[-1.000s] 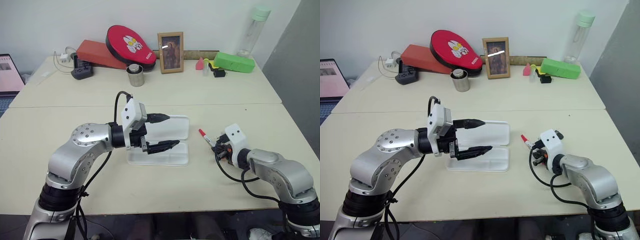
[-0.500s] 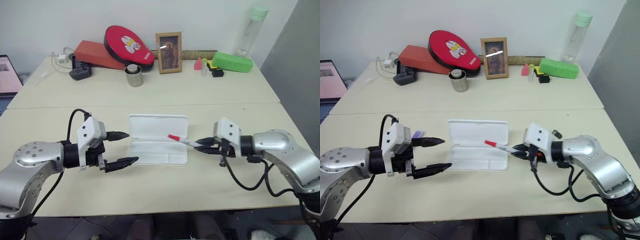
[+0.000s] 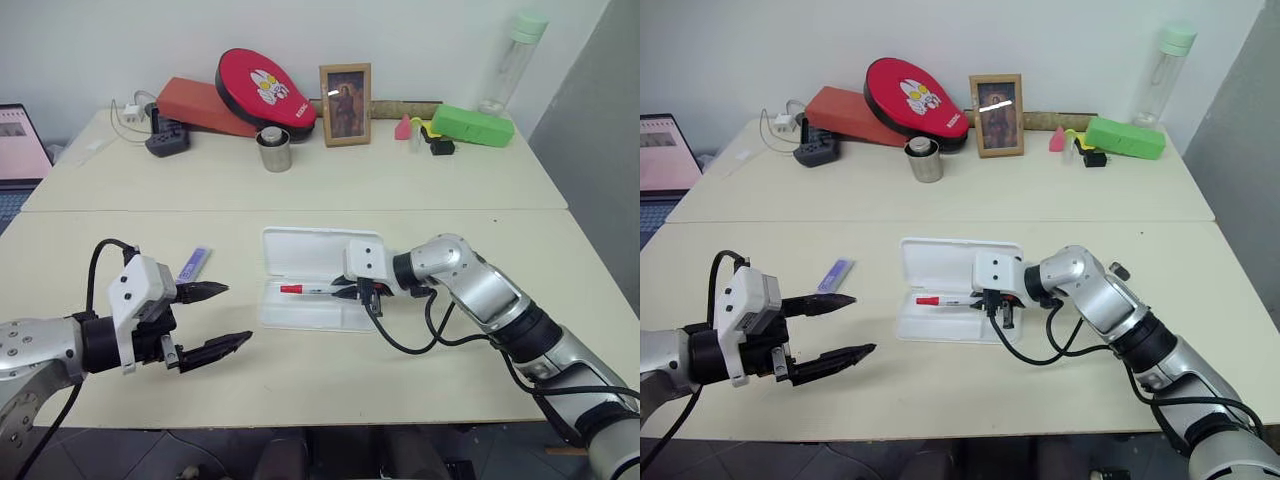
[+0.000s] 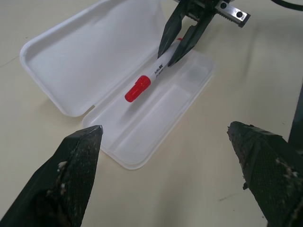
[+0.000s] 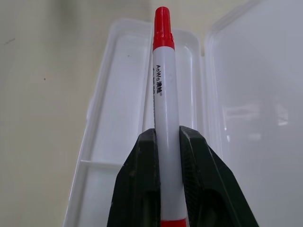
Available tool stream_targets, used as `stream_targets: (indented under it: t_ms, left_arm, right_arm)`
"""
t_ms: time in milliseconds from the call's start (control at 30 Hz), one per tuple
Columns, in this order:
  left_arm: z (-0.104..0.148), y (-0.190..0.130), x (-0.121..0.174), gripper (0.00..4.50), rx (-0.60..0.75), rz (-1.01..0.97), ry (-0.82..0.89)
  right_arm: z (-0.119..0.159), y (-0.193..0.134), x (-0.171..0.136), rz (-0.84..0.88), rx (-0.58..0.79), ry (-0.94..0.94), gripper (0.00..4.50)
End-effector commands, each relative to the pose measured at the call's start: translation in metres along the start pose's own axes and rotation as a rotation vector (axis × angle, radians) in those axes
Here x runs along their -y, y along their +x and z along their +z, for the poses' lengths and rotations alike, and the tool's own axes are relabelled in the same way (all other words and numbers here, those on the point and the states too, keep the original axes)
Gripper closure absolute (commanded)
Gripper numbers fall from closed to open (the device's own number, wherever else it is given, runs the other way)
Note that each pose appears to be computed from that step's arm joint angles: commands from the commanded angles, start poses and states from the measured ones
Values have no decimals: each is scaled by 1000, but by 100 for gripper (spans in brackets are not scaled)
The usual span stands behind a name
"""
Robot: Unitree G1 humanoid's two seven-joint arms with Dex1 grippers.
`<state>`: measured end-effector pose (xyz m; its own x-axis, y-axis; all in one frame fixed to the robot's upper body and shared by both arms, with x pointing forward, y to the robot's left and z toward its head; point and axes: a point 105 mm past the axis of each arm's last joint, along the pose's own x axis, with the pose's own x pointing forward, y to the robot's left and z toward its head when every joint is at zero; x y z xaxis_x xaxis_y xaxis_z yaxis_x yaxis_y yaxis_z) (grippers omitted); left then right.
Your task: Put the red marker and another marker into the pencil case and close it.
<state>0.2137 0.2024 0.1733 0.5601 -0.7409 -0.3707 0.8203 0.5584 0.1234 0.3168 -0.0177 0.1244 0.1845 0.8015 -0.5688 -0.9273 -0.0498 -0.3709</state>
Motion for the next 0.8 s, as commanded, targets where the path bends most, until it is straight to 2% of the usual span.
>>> stream_targets:
  t_ms: [33,167,233,367,500,600,700,733,800]
  left_arm:
    - [9,-4,3,0,17,21,29]
    - [9,-3,5,0,14,28,28]
    - [10,-2,5,0,17,29,28]
    - [9,0,5,0,17,33,27]
    - [10,0,4,0,23,37,26]
    - [7,0,1,0,23,58,10]
    - [0,-5,-24,0,52,193,-50]
    - [-3,-6,-29,0,59,223,-70]
    - [-15,-10,-49,0,40,329,-87]
  right_arm:
    - [10,0,4,3,12,-63,423]
    - [6,3,8,-1,-4,-55,423]
    - [7,4,11,-11,-2,-46,353]
    - [11,4,15,-26,8,-31,277]
    - [16,1,16,-27,35,-25,168]
    - [30,-6,15,-23,105,-6,105]
    - [59,-24,4,17,248,32,19]
    - [66,-28,0,32,285,43,4]
    - [79,-38,-9,67,355,72,4]
